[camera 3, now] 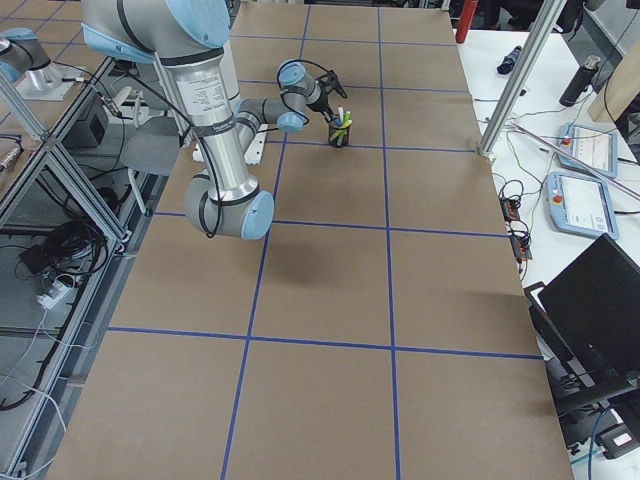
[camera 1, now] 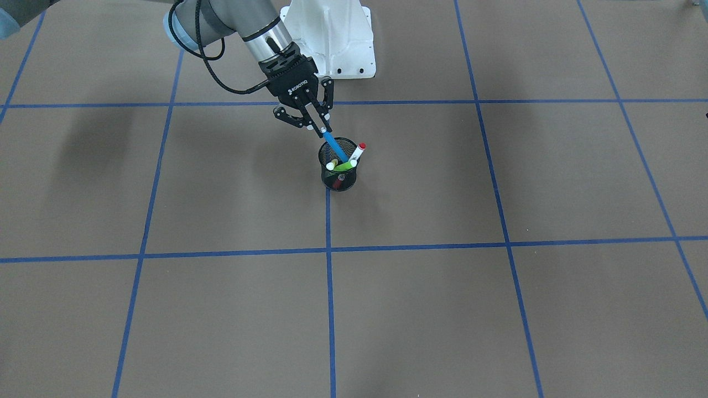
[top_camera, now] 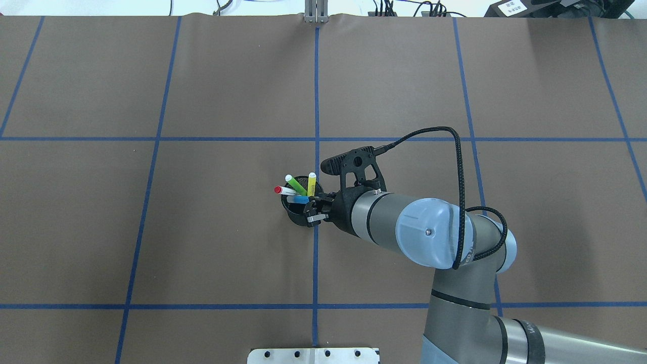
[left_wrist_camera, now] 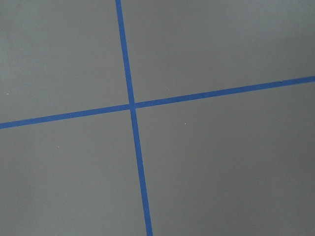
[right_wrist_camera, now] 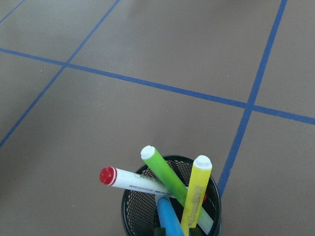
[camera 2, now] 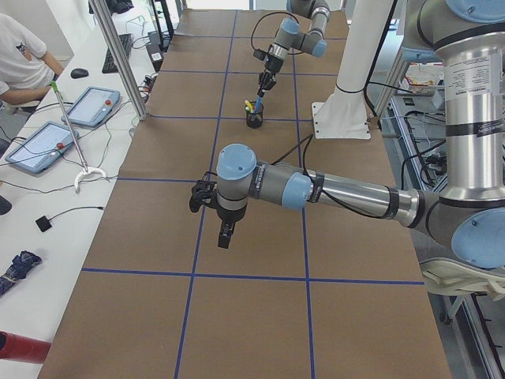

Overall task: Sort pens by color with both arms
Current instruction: 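Close the right gripper on the blue marker in the cup, then lift the blue marker out of the cup with the right gripper, then lay the blue marker on the table farther from the robot, release, then move the left gripper to the pen cup while the right arm withdraws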

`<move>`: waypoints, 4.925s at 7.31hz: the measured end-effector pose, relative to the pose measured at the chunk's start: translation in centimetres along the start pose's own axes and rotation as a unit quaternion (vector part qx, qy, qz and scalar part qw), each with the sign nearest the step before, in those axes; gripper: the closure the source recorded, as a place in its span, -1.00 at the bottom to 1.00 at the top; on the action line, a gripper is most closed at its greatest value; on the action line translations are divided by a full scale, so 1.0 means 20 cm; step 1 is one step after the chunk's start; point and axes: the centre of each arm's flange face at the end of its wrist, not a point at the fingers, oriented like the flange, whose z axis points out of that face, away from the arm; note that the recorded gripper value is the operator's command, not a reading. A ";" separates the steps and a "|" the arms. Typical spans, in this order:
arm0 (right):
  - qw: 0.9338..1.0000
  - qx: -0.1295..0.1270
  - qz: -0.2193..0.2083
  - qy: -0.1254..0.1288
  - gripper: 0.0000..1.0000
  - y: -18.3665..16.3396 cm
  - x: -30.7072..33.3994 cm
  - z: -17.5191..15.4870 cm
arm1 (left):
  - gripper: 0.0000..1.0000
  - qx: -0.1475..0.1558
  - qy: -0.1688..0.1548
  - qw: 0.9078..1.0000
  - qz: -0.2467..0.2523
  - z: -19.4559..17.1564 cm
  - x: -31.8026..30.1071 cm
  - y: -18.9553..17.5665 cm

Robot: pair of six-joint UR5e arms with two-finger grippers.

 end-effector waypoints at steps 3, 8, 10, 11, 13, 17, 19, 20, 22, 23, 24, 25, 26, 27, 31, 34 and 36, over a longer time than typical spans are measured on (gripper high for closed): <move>1.000 -0.015 0.004 -0.005 1.00 -0.03 0.05 -0.22 | -0.99 0.000 0.020 1.000 -0.003 -0.01 0.03 0.00; 0.999 0.009 0.029 0.037 1.00 -0.31 0.31 -0.42 | -0.99 0.001 0.029 1.000 -0.002 -0.01 0.04 -0.02; 0.989 0.075 0.072 0.103 1.00 -0.47 0.49 -0.31 | -0.99 0.005 0.029 1.000 0.002 -0.02 0.05 -0.04; 0.980 0.118 0.094 0.128 1.00 -0.50 0.57 -0.22 | -0.99 0.007 0.028 1.000 0.004 -0.03 0.06 -0.05; 0.956 0.208 0.130 0.158 1.00 -0.49 0.75 0.09 | -0.99 0.015 0.027 0.999 0.012 -0.05 0.07 -0.07; 0.901 0.358 0.138 0.204 1.00 -0.25 0.98 0.50 | -0.99 0.041 0.015 0.998 0.036 -0.07 0.09 -0.10; 0.891 0.372 0.127 0.228 1.00 -0.20 1.01 0.58 | -0.99 0.050 -0.003 0.998 0.042 -0.08 0.08 -0.11; 0.891 0.368 0.121 0.235 1.00 -0.20 0.99 0.66 | -0.99 0.052 -0.006 0.998 0.042 -0.08 0.08 -0.12; 0.896 0.352 0.100 0.251 0.70 -0.20 0.97 0.74 | -0.99 0.054 -0.007 0.998 0.044 -0.09 0.09 -0.12; 0.899 0.343 0.093 0.254 -0.34 -0.20 0.96 0.75 | -0.99 0.057 -0.007 0.998 0.039 -0.11 0.09 -0.12; 0.903 0.334 0.084 0.256 -0.99 -0.20 0.96 0.76 | -0.99 0.058 -0.007 0.998 0.029 -0.11 0.10 -0.12; 0.906 0.328 0.076 0.258 -1.00 -0.20 0.96 0.76 | -0.99 0.058 -0.008 0.998 0.024 -0.11 0.10 -0.12; 0.907 0.327 0.073 0.257 -1.00 -0.20 0.95 0.75 | -0.99 0.060 -0.009 0.998 0.020 -0.11 0.10 -0.13; 0.909 0.326 0.068 0.251 -1.00 -0.22 0.93 0.73 | -0.98 0.063 -0.007 0.998 0.013 -0.12 0.11 -0.15; 0.951 0.251 0.081 0.161 -1.00 -0.43 1.08 0.31 | -0.97 0.067 0.052 0.993 -0.081 -0.10 0.76 -0.49; 0.981 0.118 0.113 0.109 -1.00 -0.68 1.75 -0.17 | -0.99 0.034 0.123 0.982 -0.142 -0.04 1.59 -0.62; 0.990 0.028 0.116 0.072 -1.00 -0.70 2.26 -0.67 | -0.99 -0.002 0.166 0.962 -0.218 -0.01 2.18 -0.54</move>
